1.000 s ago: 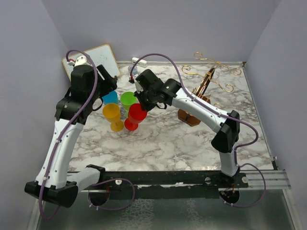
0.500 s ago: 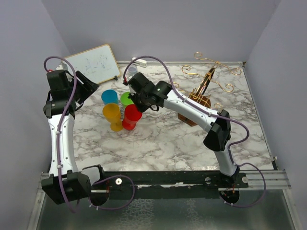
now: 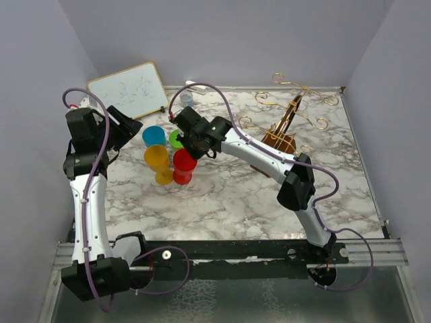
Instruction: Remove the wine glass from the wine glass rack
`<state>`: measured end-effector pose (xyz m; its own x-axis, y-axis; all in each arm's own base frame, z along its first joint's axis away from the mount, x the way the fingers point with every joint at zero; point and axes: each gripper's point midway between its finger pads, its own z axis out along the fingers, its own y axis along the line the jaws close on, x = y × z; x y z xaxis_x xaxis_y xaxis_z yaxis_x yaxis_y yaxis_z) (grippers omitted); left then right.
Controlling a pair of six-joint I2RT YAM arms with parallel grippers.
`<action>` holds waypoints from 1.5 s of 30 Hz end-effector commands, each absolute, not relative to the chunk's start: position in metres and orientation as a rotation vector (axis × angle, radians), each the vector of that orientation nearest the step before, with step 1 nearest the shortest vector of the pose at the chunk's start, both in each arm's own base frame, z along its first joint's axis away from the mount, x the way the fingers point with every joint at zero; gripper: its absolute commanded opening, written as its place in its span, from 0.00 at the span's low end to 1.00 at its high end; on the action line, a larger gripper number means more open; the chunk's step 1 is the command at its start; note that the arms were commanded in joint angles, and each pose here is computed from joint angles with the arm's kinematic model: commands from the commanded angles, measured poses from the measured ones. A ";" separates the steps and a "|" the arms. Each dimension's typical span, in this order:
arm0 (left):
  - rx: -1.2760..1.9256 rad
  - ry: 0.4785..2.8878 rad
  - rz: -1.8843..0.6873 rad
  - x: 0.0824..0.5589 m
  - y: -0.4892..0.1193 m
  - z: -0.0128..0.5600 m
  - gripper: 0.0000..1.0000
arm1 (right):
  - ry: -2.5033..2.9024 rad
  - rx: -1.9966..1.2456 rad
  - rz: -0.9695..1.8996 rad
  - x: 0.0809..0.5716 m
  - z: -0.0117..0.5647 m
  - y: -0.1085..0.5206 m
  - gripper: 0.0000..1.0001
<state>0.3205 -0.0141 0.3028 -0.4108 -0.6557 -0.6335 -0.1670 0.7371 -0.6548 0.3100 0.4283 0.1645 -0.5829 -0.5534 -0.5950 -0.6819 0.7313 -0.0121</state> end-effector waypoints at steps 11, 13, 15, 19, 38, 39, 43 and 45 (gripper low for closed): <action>-0.578 1.932 -0.653 0.317 -0.020 0.307 0.61 | 2.299 -0.931 0.322 0.308 0.187 0.442 0.28; -0.577 1.932 -0.651 0.316 -0.020 0.307 0.61 | 2.288 -0.927 0.333 0.306 0.193 0.443 0.28; -0.576 1.931 -0.651 0.316 -0.020 0.307 0.61 | 2.273 -0.920 0.343 0.305 0.202 0.442 0.28; -0.575 1.931 -0.651 0.316 -0.020 0.307 0.61 | 2.239 -0.908 0.373 0.300 0.223 0.440 0.28; -0.026 1.778 -0.440 0.296 -0.069 0.379 0.61 | 1.824 -0.719 0.499 0.272 0.370 0.363 0.61; -0.023 1.766 -0.421 0.291 -0.068 0.379 0.62 | 1.807 -0.666 0.471 0.274 0.375 0.350 0.63; -0.038 1.708 -0.382 0.274 -0.061 0.380 0.63 | 1.726 -0.503 0.469 0.261 0.399 0.300 0.71; -0.043 1.697 -0.370 0.269 -0.059 0.379 0.63 | 1.685 -0.440 0.482 0.251 0.407 0.275 0.79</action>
